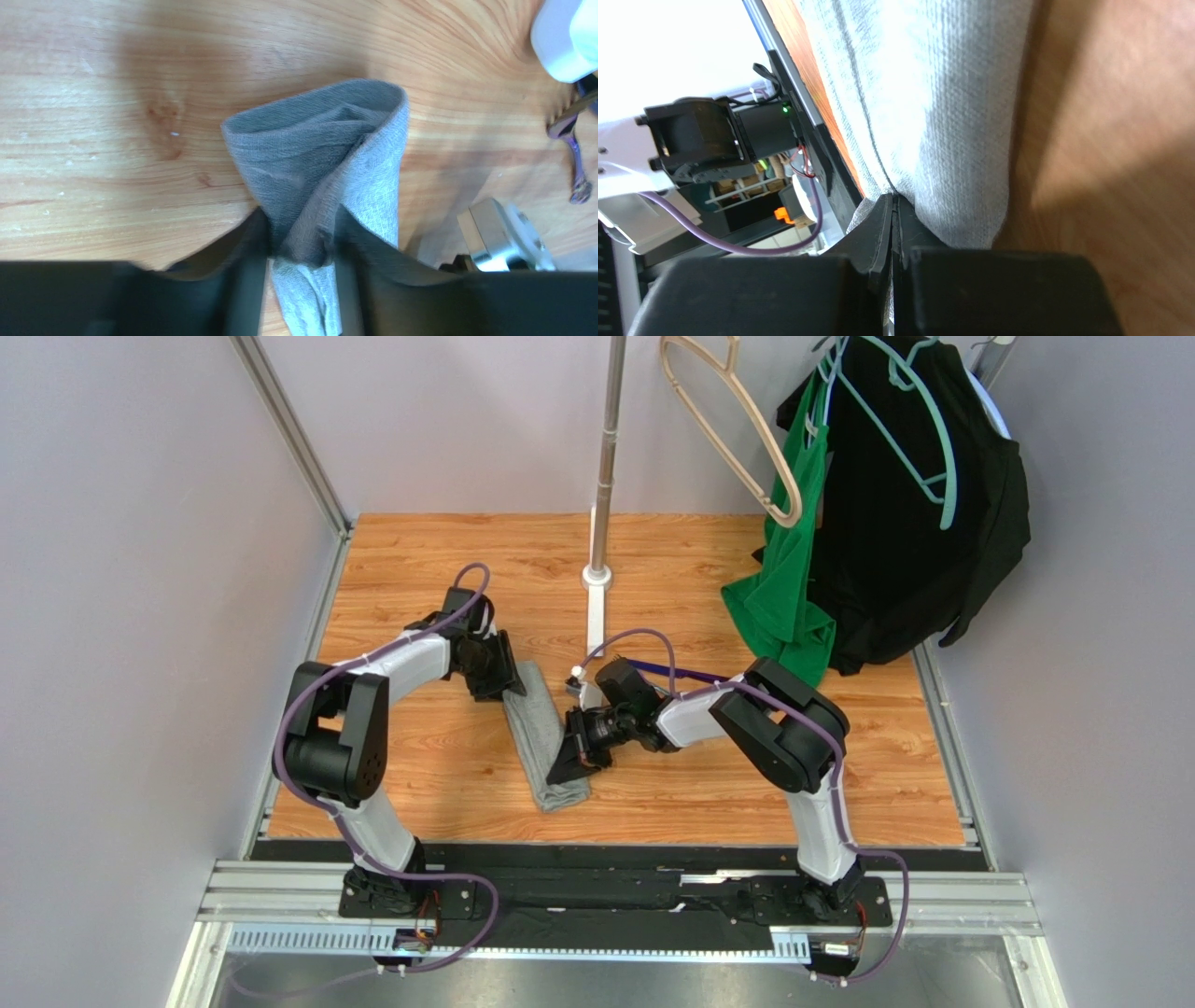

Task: Fold the napkin into a case and place the utensils inside
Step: Smooth out the smaller rectangle-folded napkin at the center of the board.

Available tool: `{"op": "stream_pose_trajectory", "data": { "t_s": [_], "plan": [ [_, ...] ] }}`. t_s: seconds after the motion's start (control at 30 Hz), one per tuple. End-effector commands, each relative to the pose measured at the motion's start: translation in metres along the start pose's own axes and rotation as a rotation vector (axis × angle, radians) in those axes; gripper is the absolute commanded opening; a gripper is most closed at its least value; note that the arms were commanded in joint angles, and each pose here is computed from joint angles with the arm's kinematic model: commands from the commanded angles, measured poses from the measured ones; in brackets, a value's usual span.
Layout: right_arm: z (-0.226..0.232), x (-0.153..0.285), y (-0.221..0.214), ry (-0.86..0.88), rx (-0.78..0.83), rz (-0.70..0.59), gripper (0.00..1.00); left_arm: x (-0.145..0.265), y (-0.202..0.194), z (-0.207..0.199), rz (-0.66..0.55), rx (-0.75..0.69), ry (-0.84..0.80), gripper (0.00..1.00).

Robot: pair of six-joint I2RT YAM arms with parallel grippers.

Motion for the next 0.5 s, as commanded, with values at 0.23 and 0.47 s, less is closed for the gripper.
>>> {"op": "stream_pose_trajectory", "data": {
  "t_s": [0.23,0.47],
  "plan": [
    [-0.007,0.016,-0.021,-0.148,0.062,0.087,0.0,-0.004,0.015,-0.005,-0.03,-0.017,-0.104,0.0],
    [0.032,0.027,0.007,-0.124,0.141,0.05,0.01,-0.006,0.015,-0.007,-0.05,0.006,-0.131,0.0]
  ]
}}
Point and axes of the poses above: each gripper's point midway between its finger pads, its own x axis back along the fingers, its own z axis along the line the jaws close on, y = z × x, the point moved 10 cm from there along x, back along the fingers, and after that the axes turned 14 degrees about x, right-handed, at the moved point
